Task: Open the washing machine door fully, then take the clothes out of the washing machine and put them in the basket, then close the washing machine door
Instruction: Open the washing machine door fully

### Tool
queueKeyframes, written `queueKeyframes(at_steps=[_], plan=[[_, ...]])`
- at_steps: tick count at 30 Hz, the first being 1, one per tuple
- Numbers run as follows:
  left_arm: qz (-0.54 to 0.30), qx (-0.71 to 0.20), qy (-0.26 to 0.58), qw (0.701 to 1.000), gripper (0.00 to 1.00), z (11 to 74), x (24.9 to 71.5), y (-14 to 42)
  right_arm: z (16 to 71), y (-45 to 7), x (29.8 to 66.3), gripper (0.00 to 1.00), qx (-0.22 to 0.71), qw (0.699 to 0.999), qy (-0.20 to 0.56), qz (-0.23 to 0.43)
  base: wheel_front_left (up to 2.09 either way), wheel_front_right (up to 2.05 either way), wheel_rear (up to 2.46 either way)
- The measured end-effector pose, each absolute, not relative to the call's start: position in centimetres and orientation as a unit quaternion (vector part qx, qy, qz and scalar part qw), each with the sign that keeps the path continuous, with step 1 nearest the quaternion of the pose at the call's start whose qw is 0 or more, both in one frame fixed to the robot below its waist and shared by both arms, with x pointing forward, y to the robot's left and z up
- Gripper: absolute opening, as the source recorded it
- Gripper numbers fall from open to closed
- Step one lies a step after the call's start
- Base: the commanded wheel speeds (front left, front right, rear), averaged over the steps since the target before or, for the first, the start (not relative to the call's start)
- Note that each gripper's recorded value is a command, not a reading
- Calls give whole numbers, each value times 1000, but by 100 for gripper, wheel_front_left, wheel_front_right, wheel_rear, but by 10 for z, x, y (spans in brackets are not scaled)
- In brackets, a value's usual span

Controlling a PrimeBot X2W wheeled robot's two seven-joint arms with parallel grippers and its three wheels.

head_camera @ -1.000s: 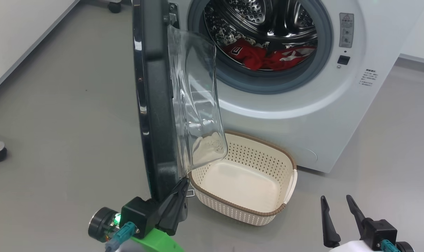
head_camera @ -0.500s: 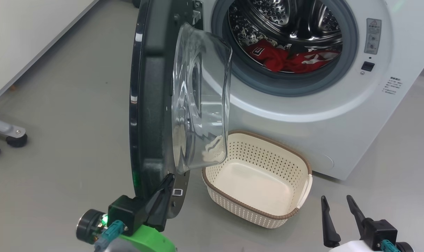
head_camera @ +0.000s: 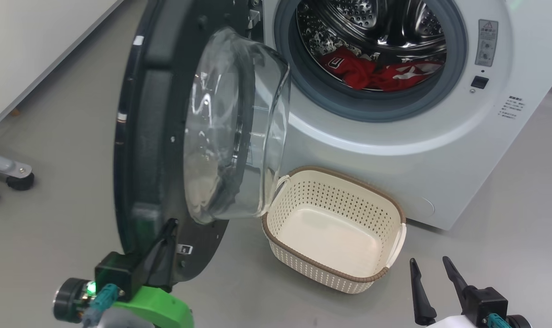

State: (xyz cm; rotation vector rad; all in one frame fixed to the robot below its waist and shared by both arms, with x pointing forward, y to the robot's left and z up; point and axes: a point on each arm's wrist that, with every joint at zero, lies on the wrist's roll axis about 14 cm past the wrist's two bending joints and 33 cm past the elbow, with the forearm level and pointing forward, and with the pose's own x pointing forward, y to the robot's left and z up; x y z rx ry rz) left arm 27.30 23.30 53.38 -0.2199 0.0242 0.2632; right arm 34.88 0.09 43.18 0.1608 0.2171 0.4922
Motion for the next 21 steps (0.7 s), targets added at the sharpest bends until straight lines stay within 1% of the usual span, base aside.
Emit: queueKeyframes(at_steps=[21], plan=[[228,-82,20,970,0,524,279,304,421,-19,362,100,77,966,114,217,0,0,0]])
